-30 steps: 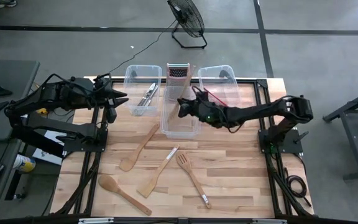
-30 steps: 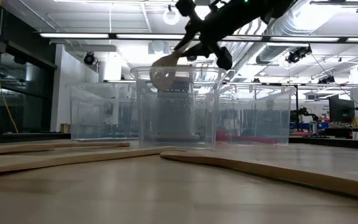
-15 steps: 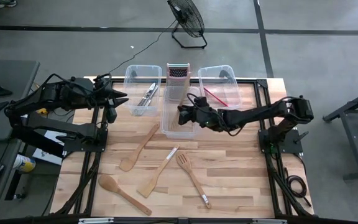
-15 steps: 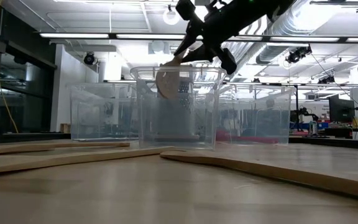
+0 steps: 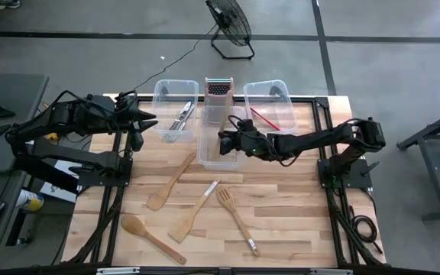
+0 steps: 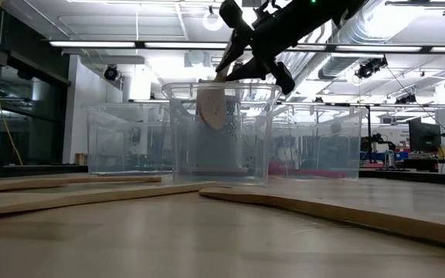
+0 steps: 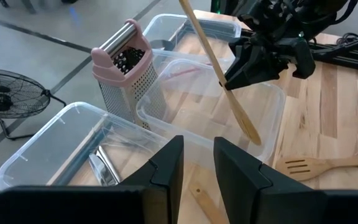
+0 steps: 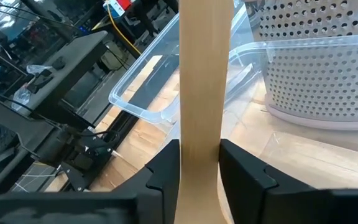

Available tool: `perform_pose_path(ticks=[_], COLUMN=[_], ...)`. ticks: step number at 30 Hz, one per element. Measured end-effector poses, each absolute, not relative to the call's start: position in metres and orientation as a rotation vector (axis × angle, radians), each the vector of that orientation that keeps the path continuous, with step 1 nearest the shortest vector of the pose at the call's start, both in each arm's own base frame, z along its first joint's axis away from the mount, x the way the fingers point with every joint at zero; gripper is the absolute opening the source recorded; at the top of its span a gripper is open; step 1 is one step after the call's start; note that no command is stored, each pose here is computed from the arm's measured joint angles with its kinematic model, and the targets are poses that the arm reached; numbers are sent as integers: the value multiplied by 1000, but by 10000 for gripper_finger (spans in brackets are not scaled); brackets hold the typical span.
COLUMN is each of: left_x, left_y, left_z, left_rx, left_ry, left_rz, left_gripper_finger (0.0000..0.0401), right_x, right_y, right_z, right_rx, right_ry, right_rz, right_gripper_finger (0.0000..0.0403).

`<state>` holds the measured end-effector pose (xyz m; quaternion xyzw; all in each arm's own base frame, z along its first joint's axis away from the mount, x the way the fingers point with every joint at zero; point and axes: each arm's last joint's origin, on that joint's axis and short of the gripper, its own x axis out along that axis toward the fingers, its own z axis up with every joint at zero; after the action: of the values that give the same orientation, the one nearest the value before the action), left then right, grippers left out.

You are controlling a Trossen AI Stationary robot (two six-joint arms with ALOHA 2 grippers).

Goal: Pick & Place Kitchen Items
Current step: Put the brown serving spoon into the middle transparent bin

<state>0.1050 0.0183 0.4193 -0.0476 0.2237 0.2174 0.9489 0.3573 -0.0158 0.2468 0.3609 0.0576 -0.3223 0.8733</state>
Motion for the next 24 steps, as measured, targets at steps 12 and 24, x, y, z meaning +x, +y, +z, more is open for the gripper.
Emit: perform_pose_path(ticks=[12,24], left_x=[105,104], left_y=[18,18], left_z=[419,418], left_rx=[-96,-95], left_ry=[460,466], left_rz=[442,441], left_gripper_finger=[88,88], right_x=[356,333], right_y=[-16,-13], right_z=[249,287], right_rx=[727,653], right_ry=[127,142], right_rz=[-669,-520], right_gripper_finger=[164,160])
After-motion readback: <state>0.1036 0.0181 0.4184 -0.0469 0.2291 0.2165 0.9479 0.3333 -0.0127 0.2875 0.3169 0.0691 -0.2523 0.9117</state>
